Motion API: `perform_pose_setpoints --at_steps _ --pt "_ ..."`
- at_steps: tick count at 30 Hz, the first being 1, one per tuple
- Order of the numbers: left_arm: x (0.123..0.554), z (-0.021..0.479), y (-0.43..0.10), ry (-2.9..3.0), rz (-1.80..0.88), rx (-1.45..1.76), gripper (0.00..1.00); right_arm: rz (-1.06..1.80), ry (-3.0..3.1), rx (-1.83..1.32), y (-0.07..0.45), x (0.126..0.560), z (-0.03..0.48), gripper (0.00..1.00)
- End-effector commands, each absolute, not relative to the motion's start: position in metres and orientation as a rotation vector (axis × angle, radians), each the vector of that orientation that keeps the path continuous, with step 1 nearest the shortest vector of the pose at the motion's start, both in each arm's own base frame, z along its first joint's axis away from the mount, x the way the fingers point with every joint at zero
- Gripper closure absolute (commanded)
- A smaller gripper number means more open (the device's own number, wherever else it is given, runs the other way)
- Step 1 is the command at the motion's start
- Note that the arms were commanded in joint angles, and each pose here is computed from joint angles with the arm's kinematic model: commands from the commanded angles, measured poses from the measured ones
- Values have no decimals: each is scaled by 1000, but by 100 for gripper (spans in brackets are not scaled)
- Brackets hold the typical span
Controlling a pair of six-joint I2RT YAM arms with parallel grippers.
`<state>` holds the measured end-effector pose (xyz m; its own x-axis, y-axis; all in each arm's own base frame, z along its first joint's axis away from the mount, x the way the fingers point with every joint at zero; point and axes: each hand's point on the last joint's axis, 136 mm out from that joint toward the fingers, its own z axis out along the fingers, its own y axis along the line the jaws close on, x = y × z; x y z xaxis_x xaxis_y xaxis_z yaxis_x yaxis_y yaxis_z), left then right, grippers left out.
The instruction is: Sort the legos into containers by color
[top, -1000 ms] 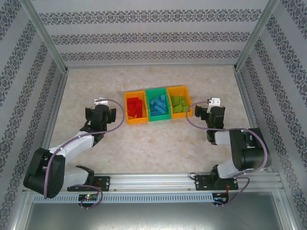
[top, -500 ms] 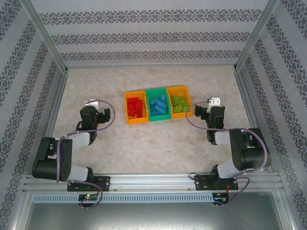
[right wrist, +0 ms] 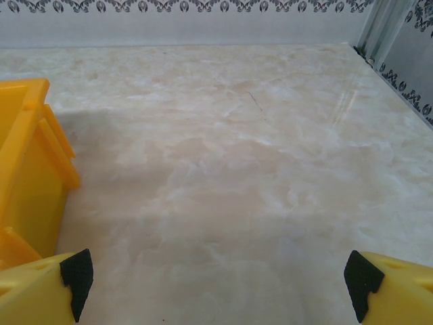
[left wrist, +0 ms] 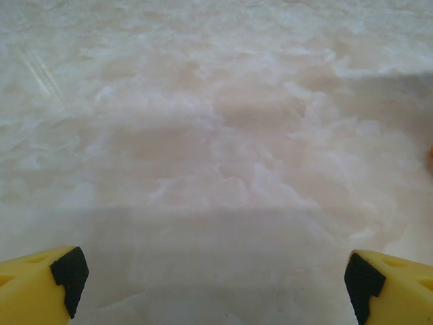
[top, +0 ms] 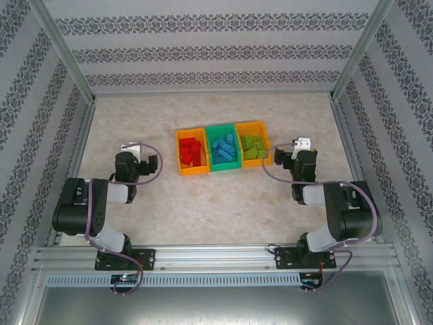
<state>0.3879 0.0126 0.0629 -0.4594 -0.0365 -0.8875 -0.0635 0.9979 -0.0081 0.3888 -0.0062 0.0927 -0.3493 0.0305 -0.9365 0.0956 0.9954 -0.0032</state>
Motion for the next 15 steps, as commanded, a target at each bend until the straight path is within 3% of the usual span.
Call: perform_pose_setpoints --at_steps 1,15 --pt "399 83 12 1977 24 -50 1 -58 1883 80 -6 396 106 2" --pt "400 81 7 1982 12 -22 1 -58 1883 76 -6 396 107 2"
